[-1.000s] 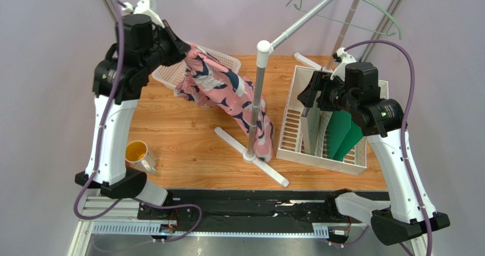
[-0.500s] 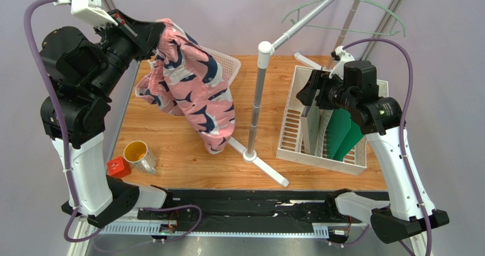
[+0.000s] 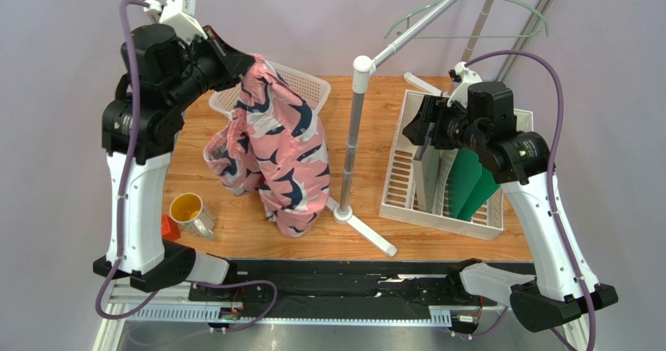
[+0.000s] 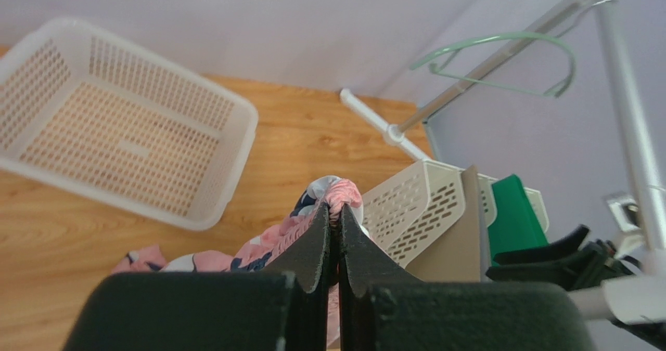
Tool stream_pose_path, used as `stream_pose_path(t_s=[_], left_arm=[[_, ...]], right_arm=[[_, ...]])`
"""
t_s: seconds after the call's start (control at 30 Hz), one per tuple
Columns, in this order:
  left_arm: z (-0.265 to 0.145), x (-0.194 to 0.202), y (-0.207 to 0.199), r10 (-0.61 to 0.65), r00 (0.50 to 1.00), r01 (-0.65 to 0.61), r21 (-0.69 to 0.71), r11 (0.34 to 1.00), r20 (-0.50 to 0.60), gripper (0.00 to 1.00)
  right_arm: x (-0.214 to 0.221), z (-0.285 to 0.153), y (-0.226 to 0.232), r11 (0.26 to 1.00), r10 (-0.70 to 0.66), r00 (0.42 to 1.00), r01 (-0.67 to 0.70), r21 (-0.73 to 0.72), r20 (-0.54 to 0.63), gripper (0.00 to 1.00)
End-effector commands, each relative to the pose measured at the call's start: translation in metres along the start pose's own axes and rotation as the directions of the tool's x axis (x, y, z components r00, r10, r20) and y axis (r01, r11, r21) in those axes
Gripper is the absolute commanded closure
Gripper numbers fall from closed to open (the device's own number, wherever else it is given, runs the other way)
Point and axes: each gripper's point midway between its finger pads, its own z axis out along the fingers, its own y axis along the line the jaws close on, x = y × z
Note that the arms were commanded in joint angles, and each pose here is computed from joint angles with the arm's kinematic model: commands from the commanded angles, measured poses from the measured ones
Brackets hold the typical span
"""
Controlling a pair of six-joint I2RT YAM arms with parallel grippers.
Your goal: Remove the shorts from the hanger
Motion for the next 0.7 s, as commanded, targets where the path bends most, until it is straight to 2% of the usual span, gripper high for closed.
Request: stream_pose_path(t_s=[0.0, 0.13, 0.2, 0.33, 0.4, 0.53, 0.67], left_arm=[[0.016, 0.022, 0.039, -0.069, 0.994, 0.056, -0.146, 0.988, -0.088, 1.00], [0.020, 0.057, 0.077, -0.085, 0.979, 0.031, -0.276, 0.961, -0.183, 1.00], [0.009, 0.064, 0.092, -0.093, 0.981, 0.029, -0.343, 0.939, -0.171, 1.00], [0.006, 0.123, 0.133, -0.140, 0.955, 0.007, -0.452, 0.892, -0.262, 1.00], [0.004, 0.142, 0.137, -0.166, 0.946, 0.026, -0.444, 0.896, -0.279, 1.00], [-0.001, 0.226, 0.159, -0.267, 0.862, 0.041, -0.466, 0.884, -0.431, 1.00], [-0.009, 0.279, 0.171, -0.261, 0.805, -0.013, -0.456, 0.890, -0.532, 1.00]], right_arm=[[-0.013, -0.006, 0.006, 0.999, -0.037, 0.998, 0.038, -0.010, 0.053, 0.27], [-0.013, -0.003, 0.008, 0.999, -0.039, 0.998, 0.040, -0.017, 0.047, 0.27], [-0.013, -0.003, 0.009, 0.999, -0.031, 0.998, 0.032, -0.021, 0.049, 0.27], [-0.011, -0.002, 0.011, 0.999, -0.028, 0.999, 0.029, -0.030, 0.039, 0.27], [-0.008, 0.001, 0.012, 0.999, -0.027, 0.999, 0.028, -0.035, 0.023, 0.27], [-0.003, 0.002, 0.013, 0.999, -0.025, 1.000, 0.025, -0.043, 0.010, 0.27], [0.001, 0.003, 0.014, 0.999, -0.021, 1.000, 0.021, -0.048, -0.002, 0.27]])
